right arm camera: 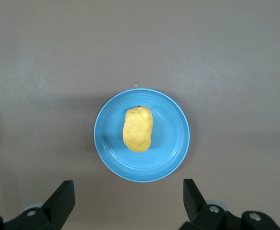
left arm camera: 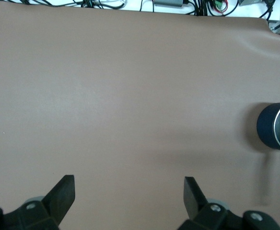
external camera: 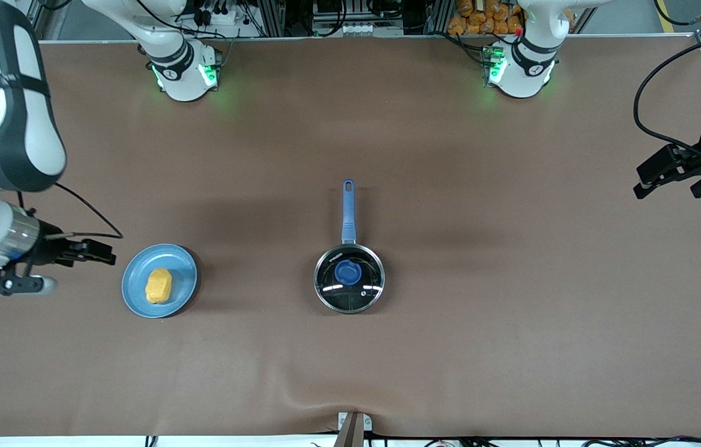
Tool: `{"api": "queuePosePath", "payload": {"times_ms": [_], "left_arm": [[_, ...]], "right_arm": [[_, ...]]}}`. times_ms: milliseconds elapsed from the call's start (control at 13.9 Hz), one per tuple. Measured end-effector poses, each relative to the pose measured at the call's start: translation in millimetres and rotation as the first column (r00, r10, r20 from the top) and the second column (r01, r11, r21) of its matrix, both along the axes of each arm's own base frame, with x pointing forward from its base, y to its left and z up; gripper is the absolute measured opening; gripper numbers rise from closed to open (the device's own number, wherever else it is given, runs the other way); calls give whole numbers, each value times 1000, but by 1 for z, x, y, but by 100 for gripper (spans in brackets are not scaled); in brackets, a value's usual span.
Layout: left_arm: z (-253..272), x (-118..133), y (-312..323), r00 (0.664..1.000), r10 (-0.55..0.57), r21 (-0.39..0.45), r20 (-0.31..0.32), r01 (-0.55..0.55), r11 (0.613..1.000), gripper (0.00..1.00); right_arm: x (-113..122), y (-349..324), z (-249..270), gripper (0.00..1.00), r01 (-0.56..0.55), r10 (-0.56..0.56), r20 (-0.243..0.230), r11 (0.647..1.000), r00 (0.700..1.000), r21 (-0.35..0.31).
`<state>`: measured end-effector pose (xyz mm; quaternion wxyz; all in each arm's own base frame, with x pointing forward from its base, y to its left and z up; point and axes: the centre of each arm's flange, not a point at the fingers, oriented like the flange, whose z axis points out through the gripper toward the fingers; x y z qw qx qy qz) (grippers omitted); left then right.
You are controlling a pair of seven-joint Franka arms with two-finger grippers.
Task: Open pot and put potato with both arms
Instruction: 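Reach the right gripper to the potato while the left gripper reaches the lid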
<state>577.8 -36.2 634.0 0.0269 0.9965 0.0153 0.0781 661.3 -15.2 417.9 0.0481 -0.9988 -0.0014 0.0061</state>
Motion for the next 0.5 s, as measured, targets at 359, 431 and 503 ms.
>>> {"api": "queuePosePath", "payload": {"times_ms": [359, 431, 503], "left_arm": [[-31, 8, -33, 997, -53, -3, -62, 53, 999, 100], [-39, 10, -49, 996, -53, -7, -76, 53, 999, 100], [-46, 10, -68, 995, -40, -10, -92, 39, 999, 100]], "right_arm": [[1, 1, -6, 100, 9, -9, -10, 1000, 1000, 1], [1, 1, -9, 100, 9, -9, -14, 1000, 1000, 1], [1, 0, -14, 100, 12, -12, -20, 1000, 1000, 1]]}}
